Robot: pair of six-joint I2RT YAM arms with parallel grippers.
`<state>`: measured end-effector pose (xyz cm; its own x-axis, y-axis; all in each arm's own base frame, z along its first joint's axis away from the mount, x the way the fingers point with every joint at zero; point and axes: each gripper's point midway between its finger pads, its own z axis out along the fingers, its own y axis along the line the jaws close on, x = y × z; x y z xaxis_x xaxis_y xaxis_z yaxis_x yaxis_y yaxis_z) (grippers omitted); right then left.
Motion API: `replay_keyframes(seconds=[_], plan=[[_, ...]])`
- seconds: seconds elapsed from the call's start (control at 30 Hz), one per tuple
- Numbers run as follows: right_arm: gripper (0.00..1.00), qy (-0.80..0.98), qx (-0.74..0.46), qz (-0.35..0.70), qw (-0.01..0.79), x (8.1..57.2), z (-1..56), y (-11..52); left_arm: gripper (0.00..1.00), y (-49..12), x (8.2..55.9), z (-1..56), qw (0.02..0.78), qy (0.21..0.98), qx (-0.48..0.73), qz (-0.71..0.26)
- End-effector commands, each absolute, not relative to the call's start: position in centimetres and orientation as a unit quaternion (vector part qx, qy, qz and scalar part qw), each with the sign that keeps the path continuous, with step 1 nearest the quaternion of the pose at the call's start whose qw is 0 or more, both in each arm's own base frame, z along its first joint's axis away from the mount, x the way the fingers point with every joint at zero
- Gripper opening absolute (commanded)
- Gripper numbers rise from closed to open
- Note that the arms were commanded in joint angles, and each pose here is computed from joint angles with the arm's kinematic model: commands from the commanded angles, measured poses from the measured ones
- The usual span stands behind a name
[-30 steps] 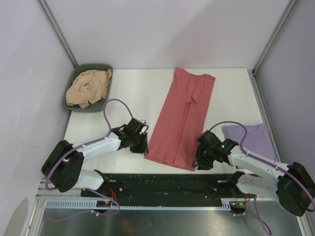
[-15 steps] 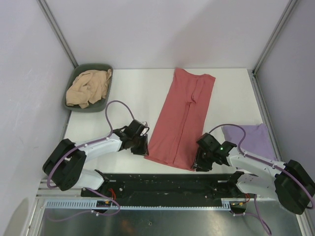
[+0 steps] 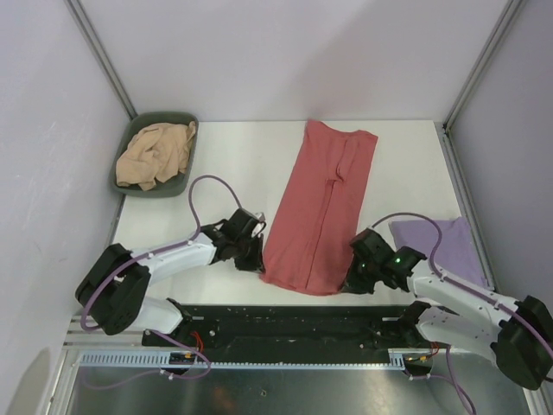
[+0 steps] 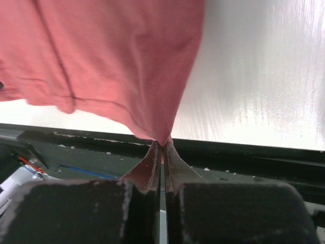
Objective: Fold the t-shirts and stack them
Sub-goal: Grab the bottom of the folded rectangular tshirt with both arms, then fold the folded rectangular tshirt in 1/3 of the way
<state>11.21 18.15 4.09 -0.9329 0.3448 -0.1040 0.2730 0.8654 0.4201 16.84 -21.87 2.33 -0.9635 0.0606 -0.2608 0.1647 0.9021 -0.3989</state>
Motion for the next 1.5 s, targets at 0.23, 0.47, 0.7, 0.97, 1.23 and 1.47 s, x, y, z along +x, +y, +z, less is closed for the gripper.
replay_keyframes(seconds=[0.23, 0.47, 0.7, 0.97, 1.23, 1.47], plan=[[0.0, 0.936, 0.179, 0.194, 0.231, 21.1, 11.1, 16.1, 0.0, -30.5, 28.0, 12.5, 0.225, 0.925, 0.061, -0.301], [0.0, 0.92, 0.194, 0.147, 0.307, 30.4, 12.1, 14.6, 0.0, -32.6, 36.3, 12.3, 0.263, 0.916, 0.028, -0.301], [0.0, 0.903, 0.227, 0.118, 0.345, 37.5, 11.1, 12.3, 0.0, -34.5, 43.9, 11.2, 0.314, 0.898, 0.023, -0.306], [0.0, 0.896, 0.254, 0.109, 0.348, 41.9, 9.4, 10.2, 0.0, -34.9, 47.1, 10.2, 0.328, 0.893, -0.001, -0.309], [0.0, 0.893, 0.257, 0.106, 0.354, 42.5, 10.0, 9.5, 0.0, -34.1, 48.0, 12.4, 0.352, 0.882, -0.006, -0.313], [0.0, 0.884, 0.26, 0.11, 0.372, 43.2, 11.6, 8.7, 0.0, -33.2, 49.2, 13.3, 0.361, 0.876, -0.02, -0.32]])
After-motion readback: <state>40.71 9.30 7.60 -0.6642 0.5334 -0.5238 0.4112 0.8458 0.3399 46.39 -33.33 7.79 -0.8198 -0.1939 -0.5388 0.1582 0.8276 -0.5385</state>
